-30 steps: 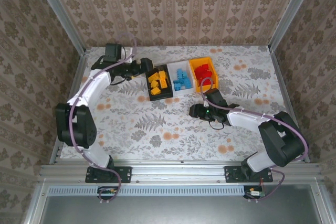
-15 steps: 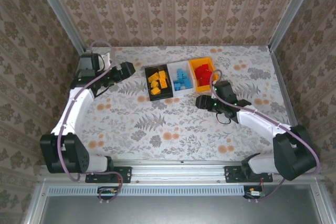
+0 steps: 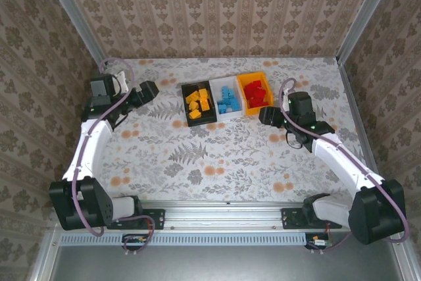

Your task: Sort the legos into containers by color

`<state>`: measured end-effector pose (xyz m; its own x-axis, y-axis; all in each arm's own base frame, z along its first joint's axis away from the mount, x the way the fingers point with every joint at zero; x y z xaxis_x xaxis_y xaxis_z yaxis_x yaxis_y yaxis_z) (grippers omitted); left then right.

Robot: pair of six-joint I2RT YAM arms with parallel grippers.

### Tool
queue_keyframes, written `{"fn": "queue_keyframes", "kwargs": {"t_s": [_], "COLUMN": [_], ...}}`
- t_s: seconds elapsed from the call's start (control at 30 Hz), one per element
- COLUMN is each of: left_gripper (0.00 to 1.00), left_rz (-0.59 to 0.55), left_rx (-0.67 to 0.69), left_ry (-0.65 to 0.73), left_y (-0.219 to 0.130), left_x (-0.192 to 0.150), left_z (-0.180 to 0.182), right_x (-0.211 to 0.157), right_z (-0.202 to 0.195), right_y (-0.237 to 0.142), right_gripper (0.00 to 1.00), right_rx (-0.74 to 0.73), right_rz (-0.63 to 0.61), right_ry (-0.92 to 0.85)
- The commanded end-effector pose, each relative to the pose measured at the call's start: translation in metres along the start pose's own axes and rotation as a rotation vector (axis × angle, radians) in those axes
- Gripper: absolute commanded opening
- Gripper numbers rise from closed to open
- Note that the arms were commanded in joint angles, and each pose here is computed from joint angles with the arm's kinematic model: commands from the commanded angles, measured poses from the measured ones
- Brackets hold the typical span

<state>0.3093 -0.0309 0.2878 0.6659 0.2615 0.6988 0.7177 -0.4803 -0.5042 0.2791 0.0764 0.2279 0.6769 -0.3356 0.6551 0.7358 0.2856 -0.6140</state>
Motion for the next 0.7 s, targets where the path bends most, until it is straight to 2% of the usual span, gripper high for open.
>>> {"fn": "queue_keyframes", "kwargs": {"t_s": [0.0, 0.17, 0.33, 0.43, 0.53, 0.67], "left_gripper": [1.00, 1.00, 1.00, 1.00, 1.00, 1.00], "left_rz": [-0.108, -0.219, -0.300, -0.368, -0.428, -0.413], "left_rx": [0.046, 0.147, 0.191, 0.198, 0.203, 0.223], "left_ry": [0.021, 0.113, 0.338, 0.408, 0.437, 0.438], "left_y": [-0.011, -0.019, -0.021, -0.020, -0.020, -0.017], "left_x": [0.005, -0.001, -0.019, -0.030, -0.039, -0.044], "left_z": [0.001, 0.007, 0.002, 0.003, 0.007, 0.012], "right_x": [0.013, 0.013, 0.009, 0.010, 0.014, 0.021], "right_z": [0.003, -0.001, -0.010, -0.012, -0.013, -0.012], "right_y": [-0.014, -0.022, -0.023, -0.023, -0.021, -0.019], "right_gripper": [0.76, 0.78, 0.90, 0.93, 0.95, 0.95], "right_rx": [-0.008, -0.017, -0.062, -0.071, -0.076, -0.082], "right_rz": [-0.088, -0.193, -0.290, -0.316, -0.311, -0.305], "right_ry": [-0.092, -0.210, -0.304, -0.322, -0.317, -0.311]}}
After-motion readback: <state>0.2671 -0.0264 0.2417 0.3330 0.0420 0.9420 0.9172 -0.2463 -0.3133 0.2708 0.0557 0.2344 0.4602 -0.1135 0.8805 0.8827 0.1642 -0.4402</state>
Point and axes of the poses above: each hand's point on the last joint's axis, 136 mm out from that joint toward the fingers, its own y axis out along the fingers, its own z axis along the line the jaws close on, x = y × z, the point moved 9 cm from there along -y, back along the fingers, and after that the axes turned 9 degrees about y, right-handed, at the moved point
